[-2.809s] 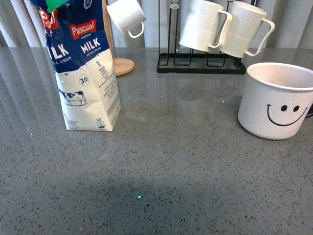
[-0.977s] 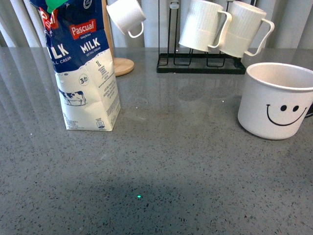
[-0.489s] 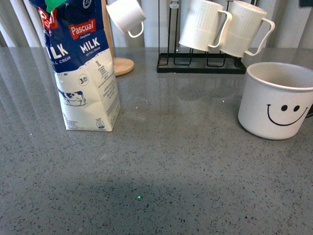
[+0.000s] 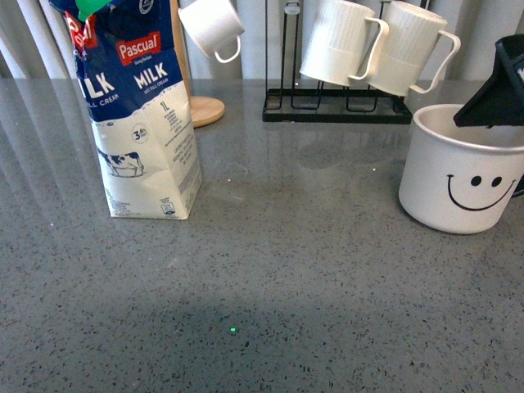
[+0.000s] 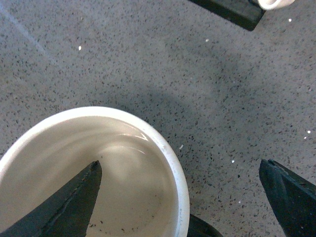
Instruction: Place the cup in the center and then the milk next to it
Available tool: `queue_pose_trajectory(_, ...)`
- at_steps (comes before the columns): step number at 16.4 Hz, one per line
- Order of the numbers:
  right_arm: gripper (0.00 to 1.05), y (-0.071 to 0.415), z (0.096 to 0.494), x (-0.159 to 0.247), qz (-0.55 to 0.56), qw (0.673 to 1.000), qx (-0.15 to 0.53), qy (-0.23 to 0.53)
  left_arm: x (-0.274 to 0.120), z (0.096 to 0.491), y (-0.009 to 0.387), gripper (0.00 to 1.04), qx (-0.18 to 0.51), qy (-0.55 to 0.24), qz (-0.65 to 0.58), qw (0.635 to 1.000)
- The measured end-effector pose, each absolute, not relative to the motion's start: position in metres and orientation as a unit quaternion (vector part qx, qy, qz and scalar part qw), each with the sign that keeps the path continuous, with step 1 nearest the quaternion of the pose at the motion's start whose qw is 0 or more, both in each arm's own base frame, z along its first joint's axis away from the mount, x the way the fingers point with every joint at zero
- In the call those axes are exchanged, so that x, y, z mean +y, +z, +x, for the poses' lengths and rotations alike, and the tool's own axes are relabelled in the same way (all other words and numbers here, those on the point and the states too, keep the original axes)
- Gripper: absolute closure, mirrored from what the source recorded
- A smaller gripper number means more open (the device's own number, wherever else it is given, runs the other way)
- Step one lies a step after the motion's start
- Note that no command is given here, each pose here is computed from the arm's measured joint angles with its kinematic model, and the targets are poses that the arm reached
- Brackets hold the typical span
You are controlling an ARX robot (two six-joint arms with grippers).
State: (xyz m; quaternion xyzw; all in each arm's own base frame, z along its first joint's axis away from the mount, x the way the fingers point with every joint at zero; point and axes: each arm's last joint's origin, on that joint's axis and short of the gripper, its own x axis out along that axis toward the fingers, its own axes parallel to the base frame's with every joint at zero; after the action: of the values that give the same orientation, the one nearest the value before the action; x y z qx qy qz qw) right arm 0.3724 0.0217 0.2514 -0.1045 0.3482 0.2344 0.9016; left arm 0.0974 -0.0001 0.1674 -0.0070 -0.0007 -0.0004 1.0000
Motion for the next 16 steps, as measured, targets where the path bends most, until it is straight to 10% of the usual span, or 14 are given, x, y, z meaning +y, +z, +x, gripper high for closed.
queue_pose_trajectory(9,0.99,0.245,0.373,0.022,-0.109,0.892,0.358,0.255,0.0,0.097,0.167,0.07,0.0,0.0,-0.007,1.0)
queue_pose_trajectory(16,1.01,0.26,0.373,0.043,-0.088,0.891,0.348,0.276,0.0,0.097,0.167,0.07,0.0,0.0,-0.007,1.0)
